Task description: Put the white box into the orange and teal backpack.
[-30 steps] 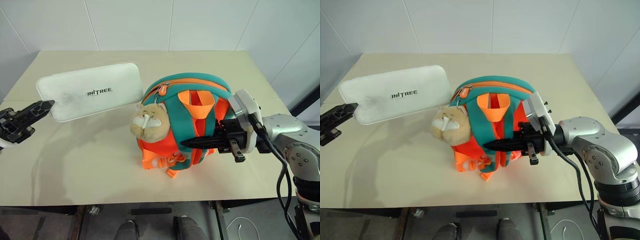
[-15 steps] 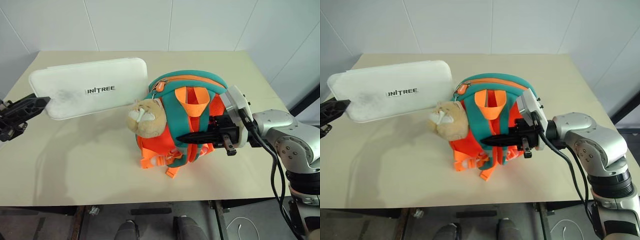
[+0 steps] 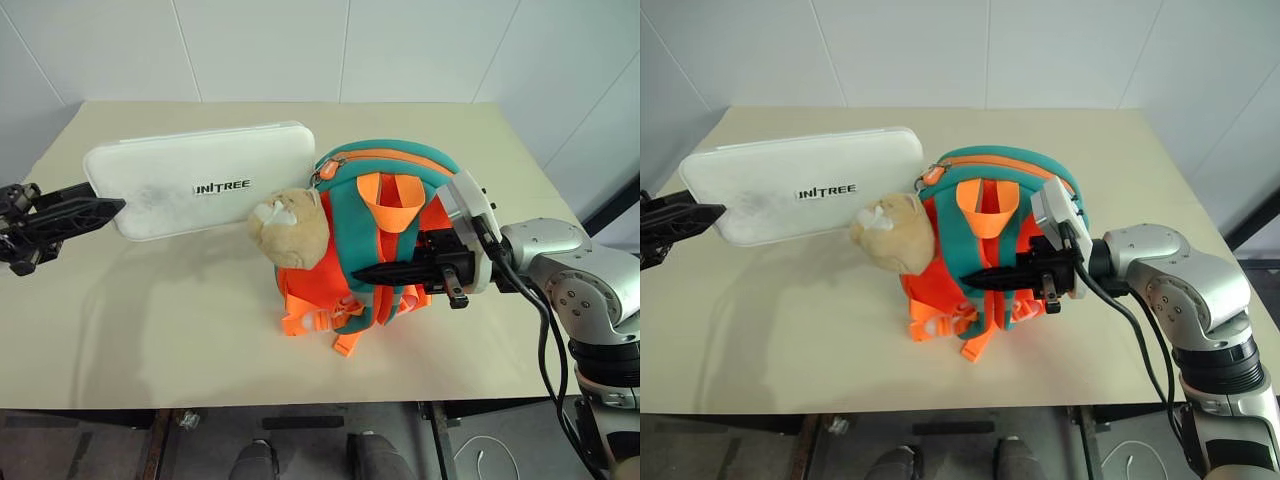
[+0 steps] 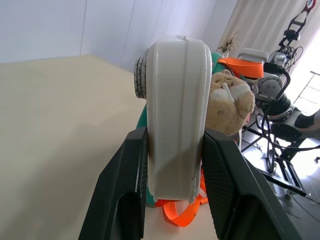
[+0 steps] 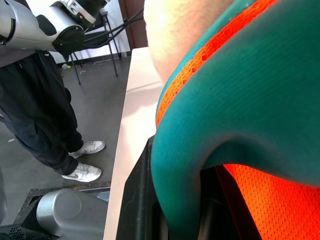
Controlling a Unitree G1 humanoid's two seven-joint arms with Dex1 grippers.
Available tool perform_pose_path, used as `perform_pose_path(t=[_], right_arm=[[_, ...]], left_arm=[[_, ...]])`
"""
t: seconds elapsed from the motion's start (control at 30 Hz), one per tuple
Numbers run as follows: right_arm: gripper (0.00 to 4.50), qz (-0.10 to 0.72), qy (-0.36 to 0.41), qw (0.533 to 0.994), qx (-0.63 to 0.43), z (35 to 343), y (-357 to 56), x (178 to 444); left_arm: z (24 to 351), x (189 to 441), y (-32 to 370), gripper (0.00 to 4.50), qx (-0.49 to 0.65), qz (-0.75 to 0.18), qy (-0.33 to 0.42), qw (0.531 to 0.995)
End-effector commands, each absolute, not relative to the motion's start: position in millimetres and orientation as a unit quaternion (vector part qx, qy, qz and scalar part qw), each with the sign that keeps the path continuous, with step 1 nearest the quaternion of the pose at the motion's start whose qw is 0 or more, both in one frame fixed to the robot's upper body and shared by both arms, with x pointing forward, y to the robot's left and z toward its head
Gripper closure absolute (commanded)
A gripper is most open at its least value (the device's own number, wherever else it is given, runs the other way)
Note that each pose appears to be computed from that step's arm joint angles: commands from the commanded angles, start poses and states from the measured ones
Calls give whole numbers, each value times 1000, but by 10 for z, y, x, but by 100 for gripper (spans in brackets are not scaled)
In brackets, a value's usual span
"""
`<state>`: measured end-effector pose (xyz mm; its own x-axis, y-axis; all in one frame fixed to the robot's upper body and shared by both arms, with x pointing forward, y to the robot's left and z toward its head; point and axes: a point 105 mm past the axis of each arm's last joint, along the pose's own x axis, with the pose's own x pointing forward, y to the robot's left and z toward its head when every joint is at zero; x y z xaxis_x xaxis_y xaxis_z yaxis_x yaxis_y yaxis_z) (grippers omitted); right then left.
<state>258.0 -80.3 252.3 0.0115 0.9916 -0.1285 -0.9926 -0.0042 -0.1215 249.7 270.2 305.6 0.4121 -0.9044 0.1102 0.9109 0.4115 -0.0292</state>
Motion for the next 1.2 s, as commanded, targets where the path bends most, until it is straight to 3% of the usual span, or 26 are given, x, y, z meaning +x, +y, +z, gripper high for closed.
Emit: perform_pose_path(t=[0.03, 0.43, 0.73, 0.87, 1.2], right_arm=[[450, 701, -23, 706, -98, 2613, -805, 2555], [450, 700, -19, 707, -100, 2598, -827, 2603], [450, 701, -22, 706, -100, 2595, -807, 2618], [450, 699, -22, 708, -98, 2580, -798, 2620], [450, 696, -23, 711, -96, 2572, -786, 2624]], left_arm=[[3184, 2391, 2716, 327, -16, -553, -39, 832], [3235, 2219, 2667, 327, 29, -582, 30, 812], [3117, 2403, 2657, 327, 116, -551, 67, 824], [3170, 2591, 2527, 327, 159, -537, 53, 827], [3237, 2772, 2150, 327, 181, -558, 54, 808]])
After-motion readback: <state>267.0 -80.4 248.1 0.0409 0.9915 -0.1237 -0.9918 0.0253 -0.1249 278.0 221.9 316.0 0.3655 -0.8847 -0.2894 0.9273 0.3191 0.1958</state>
